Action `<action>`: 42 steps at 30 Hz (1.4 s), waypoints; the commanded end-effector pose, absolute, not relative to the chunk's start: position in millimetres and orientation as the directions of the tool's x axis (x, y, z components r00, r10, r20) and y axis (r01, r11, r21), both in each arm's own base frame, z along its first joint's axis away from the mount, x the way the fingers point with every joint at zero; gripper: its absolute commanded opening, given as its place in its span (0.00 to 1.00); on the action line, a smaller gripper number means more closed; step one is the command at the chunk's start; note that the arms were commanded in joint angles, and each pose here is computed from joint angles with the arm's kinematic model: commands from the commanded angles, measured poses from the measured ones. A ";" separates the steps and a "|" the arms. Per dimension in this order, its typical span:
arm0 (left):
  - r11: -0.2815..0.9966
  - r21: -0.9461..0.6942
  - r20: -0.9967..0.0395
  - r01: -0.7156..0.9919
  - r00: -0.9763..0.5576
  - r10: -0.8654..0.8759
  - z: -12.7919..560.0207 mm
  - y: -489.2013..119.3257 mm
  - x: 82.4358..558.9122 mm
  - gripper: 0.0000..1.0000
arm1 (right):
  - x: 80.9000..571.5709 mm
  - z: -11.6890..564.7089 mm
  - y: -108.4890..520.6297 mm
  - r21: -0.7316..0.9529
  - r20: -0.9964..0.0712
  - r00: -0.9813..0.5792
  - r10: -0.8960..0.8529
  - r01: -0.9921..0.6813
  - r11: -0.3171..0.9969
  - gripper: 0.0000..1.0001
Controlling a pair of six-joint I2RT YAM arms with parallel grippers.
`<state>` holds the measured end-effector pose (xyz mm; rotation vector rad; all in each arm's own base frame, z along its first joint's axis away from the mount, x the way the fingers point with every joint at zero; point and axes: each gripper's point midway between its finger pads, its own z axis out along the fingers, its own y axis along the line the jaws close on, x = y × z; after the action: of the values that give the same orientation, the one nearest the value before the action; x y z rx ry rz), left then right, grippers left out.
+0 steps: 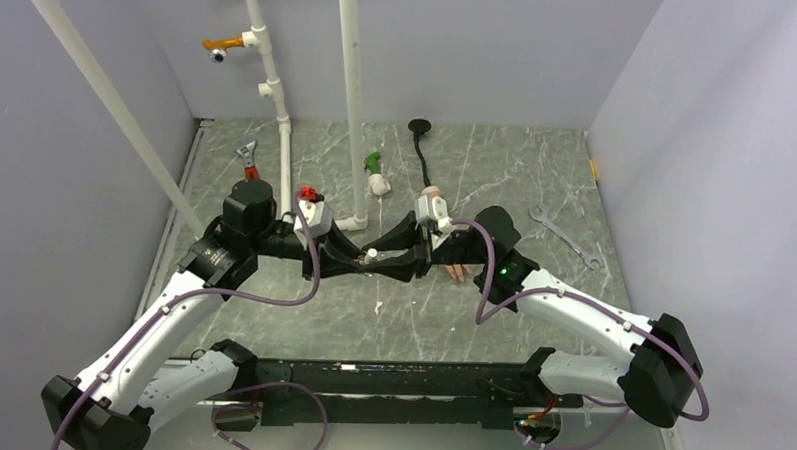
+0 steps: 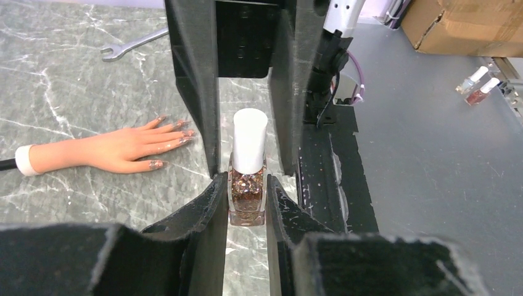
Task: Paint the nails
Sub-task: Unscrew the nail polish bottle.
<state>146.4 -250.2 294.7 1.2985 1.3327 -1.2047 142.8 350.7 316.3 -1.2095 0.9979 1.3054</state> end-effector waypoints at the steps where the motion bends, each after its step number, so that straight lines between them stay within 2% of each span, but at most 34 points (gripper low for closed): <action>1: 0.001 0.020 -0.995 1.000 0.020 0.098 317.5 -248.4 150.6 0.00 | 153.2 330.8 350.2 -0.080 -0.986 0.071 0.153 -0.995 -0.055 0.49; 4: 0.052 0.026 -0.995 0.998 0.020 0.102 317.2 -247.2 158.3 0.00 | 161.8 336.7 345.8 -0.080 -0.981 0.083 0.176 -0.997 0.019 0.63; 7: 0.131 0.035 -0.994 0.991 0.021 0.109 317.3 -244.5 169.9 0.00 | 167.9 343.4 340.6 -0.060 -0.974 0.077 0.214 -0.995 0.082 0.71; 12: 0.253 0.052 -0.994 0.966 0.025 0.109 316.9 -237.9 187.4 0.00 | 172.7 359.8 334.7 0.027 -0.957 0.014 0.289 -0.990 0.138 0.78; 19: 0.280 0.041 -0.994 0.959 0.010 0.112 315.6 -237.4 193.2 0.00 | 182.8 360.5 344.6 0.127 -0.943 -0.068 0.325 -0.978 0.163 0.77; 28: 0.287 0.042 -0.994 0.957 0.011 0.109 316.4 -237.0 194.1 0.00 | 182.7 359.7 357.2 0.154 -0.938 -0.103 0.332 -0.980 0.129 0.58; 32: 0.293 0.044 -0.994 0.955 0.012 0.108 316.6 -236.3 194.5 0.00 | 180.7 357.2 362.3 0.154 -0.941 -0.113 0.319 -0.982 0.108 0.43; 36: 0.291 0.047 -0.994 0.955 0.016 0.108 316.8 -236.2 193.7 0.00 | 180.8 354.9 365.2 0.155 -0.945 -0.117 0.306 -0.982 0.104 0.35; 42: 0.278 0.050 -0.994 0.959 0.021 0.104 318.0 -236.8 191.3 0.00 | 179.8 355.0 365.5 0.128 -0.950 -0.091 0.299 -0.986 0.109 0.09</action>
<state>190.2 -236.5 301.1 1.0873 1.4499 -0.9397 190.5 363.7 322.9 -0.8187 1.2353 1.2989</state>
